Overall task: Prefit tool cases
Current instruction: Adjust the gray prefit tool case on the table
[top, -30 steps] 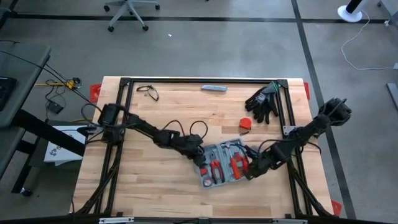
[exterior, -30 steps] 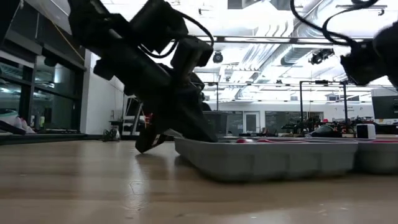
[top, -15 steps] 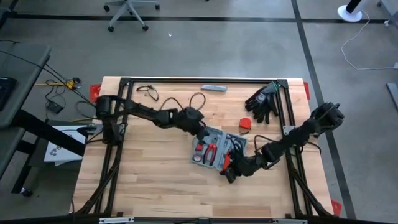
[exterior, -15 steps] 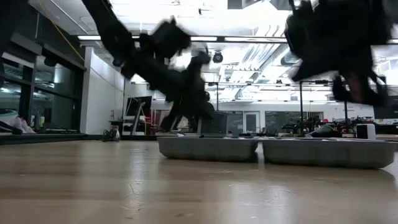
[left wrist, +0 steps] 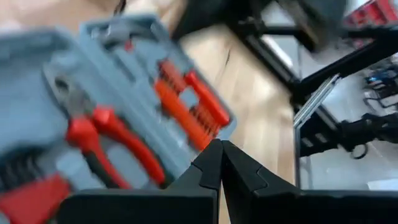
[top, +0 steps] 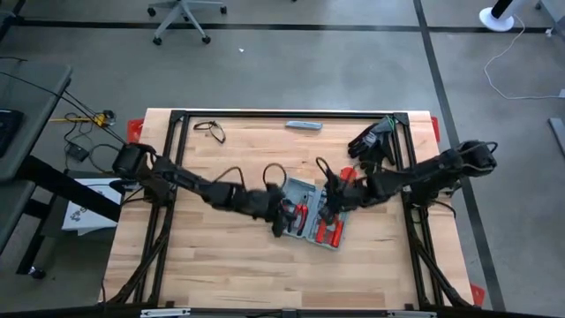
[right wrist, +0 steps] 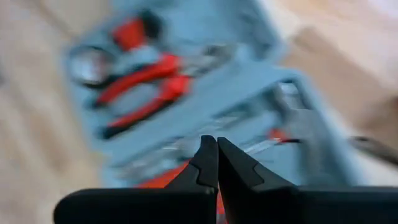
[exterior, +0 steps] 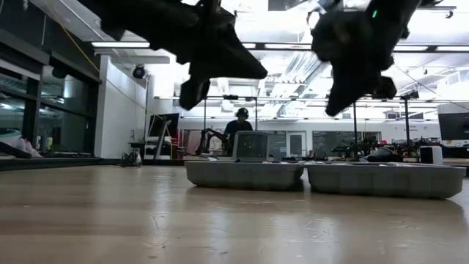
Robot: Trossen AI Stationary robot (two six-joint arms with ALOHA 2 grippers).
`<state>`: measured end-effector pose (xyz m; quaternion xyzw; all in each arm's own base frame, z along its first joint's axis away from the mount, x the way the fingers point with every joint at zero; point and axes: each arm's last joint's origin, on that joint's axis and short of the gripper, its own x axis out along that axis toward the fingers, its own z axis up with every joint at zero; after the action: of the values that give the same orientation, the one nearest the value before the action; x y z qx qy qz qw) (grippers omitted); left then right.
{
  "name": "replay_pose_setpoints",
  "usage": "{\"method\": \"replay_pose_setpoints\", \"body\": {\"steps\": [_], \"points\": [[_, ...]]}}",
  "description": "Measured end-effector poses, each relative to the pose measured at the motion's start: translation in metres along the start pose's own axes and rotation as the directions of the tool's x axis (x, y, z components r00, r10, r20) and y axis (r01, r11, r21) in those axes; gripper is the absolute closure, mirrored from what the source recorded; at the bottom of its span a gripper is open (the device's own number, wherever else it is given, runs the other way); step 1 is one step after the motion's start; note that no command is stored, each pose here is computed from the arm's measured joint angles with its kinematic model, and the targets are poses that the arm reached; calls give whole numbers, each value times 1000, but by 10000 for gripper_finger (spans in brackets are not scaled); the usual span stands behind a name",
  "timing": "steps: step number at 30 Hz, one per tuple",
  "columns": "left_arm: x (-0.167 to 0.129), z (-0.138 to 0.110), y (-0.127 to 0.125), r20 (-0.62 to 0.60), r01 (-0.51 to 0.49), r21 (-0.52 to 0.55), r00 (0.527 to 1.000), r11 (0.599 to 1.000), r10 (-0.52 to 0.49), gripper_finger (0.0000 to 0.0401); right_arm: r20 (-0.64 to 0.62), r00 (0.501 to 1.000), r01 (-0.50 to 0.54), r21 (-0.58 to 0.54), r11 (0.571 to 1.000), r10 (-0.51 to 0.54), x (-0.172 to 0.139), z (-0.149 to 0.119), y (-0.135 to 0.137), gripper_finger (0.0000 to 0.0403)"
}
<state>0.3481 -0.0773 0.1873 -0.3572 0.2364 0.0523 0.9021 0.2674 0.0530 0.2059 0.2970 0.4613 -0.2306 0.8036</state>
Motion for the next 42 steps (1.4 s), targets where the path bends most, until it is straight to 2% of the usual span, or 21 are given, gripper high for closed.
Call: {"method": "replay_pose_setpoints", "body": {"steps": [6, 10, 14, 18, 23, 28, 31, 34, 38, 42], "points": [[16, -40, 8, -110, -128, -45, 986, 991, 122, 401, -56, 988, 144, -23, 989, -146, 7, 27, -38, 403], [20, -58, 19, -220, -212, -56, 956, 976, 195, 401, -83, 986, 147, -11, 989, -147, 12, 40, -57, 403], [15, -60, 22, -282, -260, -26, 928, 965, 243, 401, -136, 978, 162, 22, 986, -158, 20, 40, -76, 403], [7, -55, 26, -303, -296, 56, 905, 954, 299, 401, -211, 975, 86, 57, 995, -72, 32, 28, -85, 403], [-4, -38, 38, -298, -367, 123, 873, 922, 387, 401, -245, 969, -12, 132, 991, 44, 43, 5, -78, 403], [-11, -21, 56, -288, -442, 184, 830, 878, 478, 401, -248, 963, -70, 150, 986, 106, 43, -15, -55, 403], [-10, -12, 66, -275, -458, 209, 820, 864, 501, 401, -230, 961, -119, 165, 979, 156, 42, -24, -41, 403], [-9, -5, 73, -269, -457, 214, 822, 864, 501, 401, -165, 964, -178, 177, 968, 207, 39, -30, -25, 403], [-13, -1, 79, -300, -461, 210, 809, 862, 505, 401, -115, 972, -178, 207, 962, 205, 35, -43, -13, 403], [-21, 11, 70, -285, -403, 174, 853, 898, 438, 401, -82, 980, -162, 220, 962, 184, 28, -57, -6, 403]]}}
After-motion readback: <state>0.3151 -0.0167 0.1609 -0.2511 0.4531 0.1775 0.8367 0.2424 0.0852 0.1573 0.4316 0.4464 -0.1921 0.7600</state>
